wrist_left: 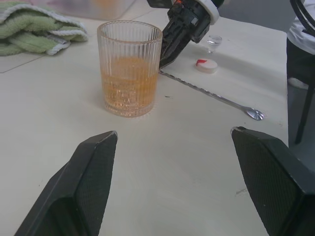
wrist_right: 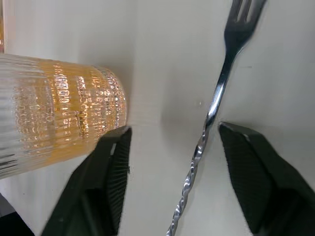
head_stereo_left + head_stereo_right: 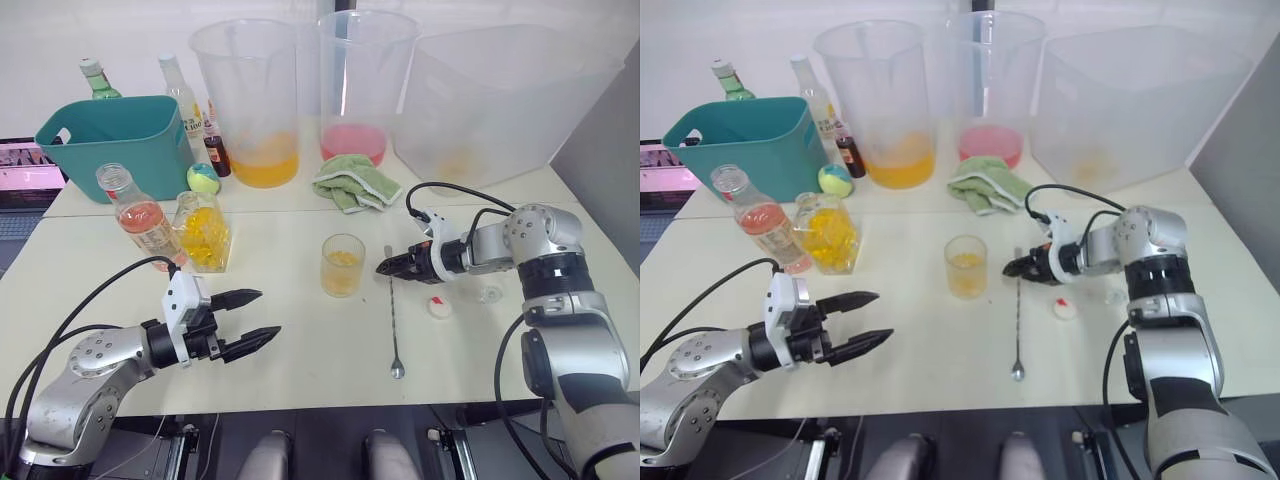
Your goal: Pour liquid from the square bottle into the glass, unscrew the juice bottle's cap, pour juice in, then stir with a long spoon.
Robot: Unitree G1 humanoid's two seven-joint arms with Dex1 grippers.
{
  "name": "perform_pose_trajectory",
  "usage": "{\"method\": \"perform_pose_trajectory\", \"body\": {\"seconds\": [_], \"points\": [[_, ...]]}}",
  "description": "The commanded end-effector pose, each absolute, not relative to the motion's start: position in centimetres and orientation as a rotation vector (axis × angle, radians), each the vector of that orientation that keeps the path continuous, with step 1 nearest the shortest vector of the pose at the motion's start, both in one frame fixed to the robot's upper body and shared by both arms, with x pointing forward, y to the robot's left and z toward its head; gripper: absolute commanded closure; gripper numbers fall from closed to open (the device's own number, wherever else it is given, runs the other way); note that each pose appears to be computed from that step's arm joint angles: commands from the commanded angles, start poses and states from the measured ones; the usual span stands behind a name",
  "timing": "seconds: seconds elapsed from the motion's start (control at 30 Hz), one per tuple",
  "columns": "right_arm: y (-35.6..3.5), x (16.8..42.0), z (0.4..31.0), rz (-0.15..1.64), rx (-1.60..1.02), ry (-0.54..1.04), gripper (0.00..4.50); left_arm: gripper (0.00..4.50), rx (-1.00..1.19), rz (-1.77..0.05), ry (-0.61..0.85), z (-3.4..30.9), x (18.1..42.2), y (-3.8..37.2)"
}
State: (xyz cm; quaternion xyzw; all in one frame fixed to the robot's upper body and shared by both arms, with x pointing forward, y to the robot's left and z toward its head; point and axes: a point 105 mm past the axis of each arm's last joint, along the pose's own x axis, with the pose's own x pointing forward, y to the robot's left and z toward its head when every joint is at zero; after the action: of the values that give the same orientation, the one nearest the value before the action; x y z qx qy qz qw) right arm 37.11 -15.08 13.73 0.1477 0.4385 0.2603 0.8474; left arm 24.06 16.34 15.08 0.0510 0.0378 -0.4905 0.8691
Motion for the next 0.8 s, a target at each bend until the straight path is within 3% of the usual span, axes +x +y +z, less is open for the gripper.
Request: {"method": "perform_pose_trajectory", "body": {"seconds": [0.03, 0.2, 0.37, 0.57, 0.7, 0.8], "points": [[-17.1, 36.2, 16.5, 0.536, 0.267, 0.823, 0.09, 0.58, 0.127, -1.020, 0.049, 16.5, 23.6, 17.4], [-19.3, 32.1, 20.6, 0.654, 0.194, 0.639, 0.02, 0.58, 0.135, -0.956, 0.051, 17.3, 23.7, 20.1], [-20.9, 28.3, 21.4, 0.758, -0.017, 0.410, 0.02, 0.58, 0.140, -0.924, 0.075, 17.0, 23.2, 22.1], [-25.1, 24.7, 16.5, 0.743, -0.096, 0.325, 0.02, 0.58, 0.191, -0.889, 0.090, 16.0, 23.3, 24.0], [-27.4, 22.4, 14.9, 0.762, -0.019, 0.323, 0.02, 0.58, 0.203, -0.867, 0.072, 15.4, 23.4, 24.5], [-29.4, 22.2, 14.2, 0.692, -0.077, 0.286, 0.02, 0.58, 0.220, -0.845, 0.079, 14.5, 23.4, 24.9]]}}
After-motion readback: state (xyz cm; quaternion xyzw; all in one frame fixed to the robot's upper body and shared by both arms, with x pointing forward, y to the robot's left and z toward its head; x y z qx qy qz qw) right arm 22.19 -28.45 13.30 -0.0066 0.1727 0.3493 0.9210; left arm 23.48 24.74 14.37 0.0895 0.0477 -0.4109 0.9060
